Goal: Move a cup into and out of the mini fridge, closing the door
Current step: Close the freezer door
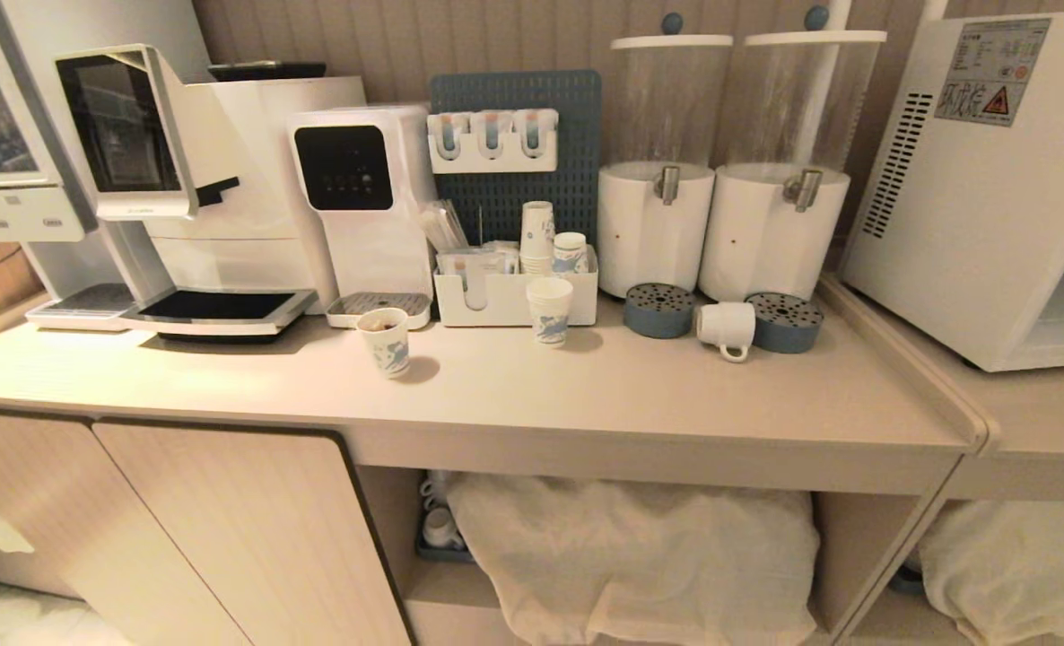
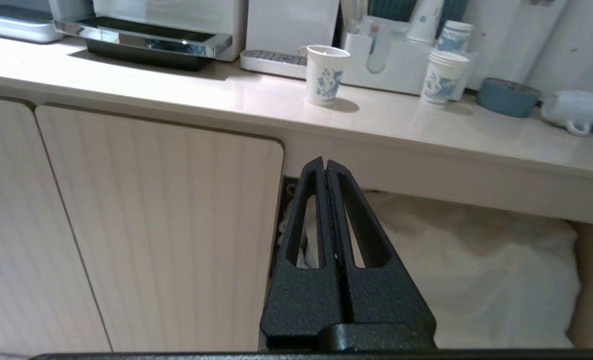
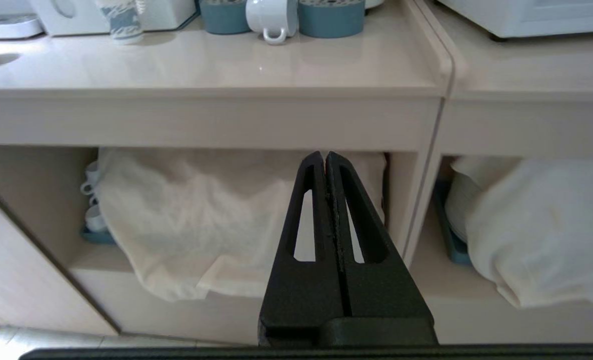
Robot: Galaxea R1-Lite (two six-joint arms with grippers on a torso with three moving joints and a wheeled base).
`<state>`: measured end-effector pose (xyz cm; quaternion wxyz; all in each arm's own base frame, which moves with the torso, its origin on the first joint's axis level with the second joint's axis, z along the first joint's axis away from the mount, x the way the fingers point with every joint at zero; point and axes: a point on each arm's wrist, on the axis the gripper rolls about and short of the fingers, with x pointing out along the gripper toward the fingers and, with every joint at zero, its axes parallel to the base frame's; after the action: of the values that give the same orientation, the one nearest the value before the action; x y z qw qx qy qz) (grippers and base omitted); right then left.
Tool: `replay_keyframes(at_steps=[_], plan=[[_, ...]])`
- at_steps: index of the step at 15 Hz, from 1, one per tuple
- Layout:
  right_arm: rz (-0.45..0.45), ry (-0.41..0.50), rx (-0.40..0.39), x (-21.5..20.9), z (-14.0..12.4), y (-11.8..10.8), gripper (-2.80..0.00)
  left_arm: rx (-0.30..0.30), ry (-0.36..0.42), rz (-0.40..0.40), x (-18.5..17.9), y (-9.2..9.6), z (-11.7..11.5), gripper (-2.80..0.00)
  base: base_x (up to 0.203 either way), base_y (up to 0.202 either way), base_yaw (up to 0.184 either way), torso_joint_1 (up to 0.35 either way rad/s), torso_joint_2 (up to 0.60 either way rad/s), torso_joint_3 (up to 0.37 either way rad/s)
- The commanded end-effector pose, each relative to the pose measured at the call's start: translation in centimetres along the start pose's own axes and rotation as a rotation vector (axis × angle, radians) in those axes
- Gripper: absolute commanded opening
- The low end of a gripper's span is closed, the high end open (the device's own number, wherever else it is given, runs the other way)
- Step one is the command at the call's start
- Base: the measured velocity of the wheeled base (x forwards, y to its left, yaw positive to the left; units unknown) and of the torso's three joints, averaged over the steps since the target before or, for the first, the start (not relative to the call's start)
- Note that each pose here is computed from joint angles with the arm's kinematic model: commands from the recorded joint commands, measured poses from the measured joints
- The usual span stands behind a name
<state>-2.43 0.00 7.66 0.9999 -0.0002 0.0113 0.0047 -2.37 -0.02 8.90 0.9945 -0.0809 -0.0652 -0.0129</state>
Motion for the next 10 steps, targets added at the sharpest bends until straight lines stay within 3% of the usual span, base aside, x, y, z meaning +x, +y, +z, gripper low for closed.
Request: replay_keyframes(at_steps=[1, 6, 10], plan=[[0.0, 0.004, 0.0, 0.03, -0.02, 0.0, -2.8, -0.002, 0.034, 0.005, 0.15, 0.19, -1.12, -2.8, -0.2, 0.0, 0.0, 0.006, 0.0, 0.002], [0.001, 0.004, -0.001, 0.03, -0.02, 0.0, -2.8, -0.002, 0.034, 0.005, 0.15, 0.19, -1.12, -2.8, -0.176, 0.0, 0.0, 0.003, 0.0, 0.003], [0.001, 0.004, -0.001, 0.03, -0.02, 0.0, -2.8, 0.0, 0.034, 0.005, 0.15, 0.19, -1.12, -2.8, 0.0, 0.0, 0.0, 0.0, 0.0, 0.0]])
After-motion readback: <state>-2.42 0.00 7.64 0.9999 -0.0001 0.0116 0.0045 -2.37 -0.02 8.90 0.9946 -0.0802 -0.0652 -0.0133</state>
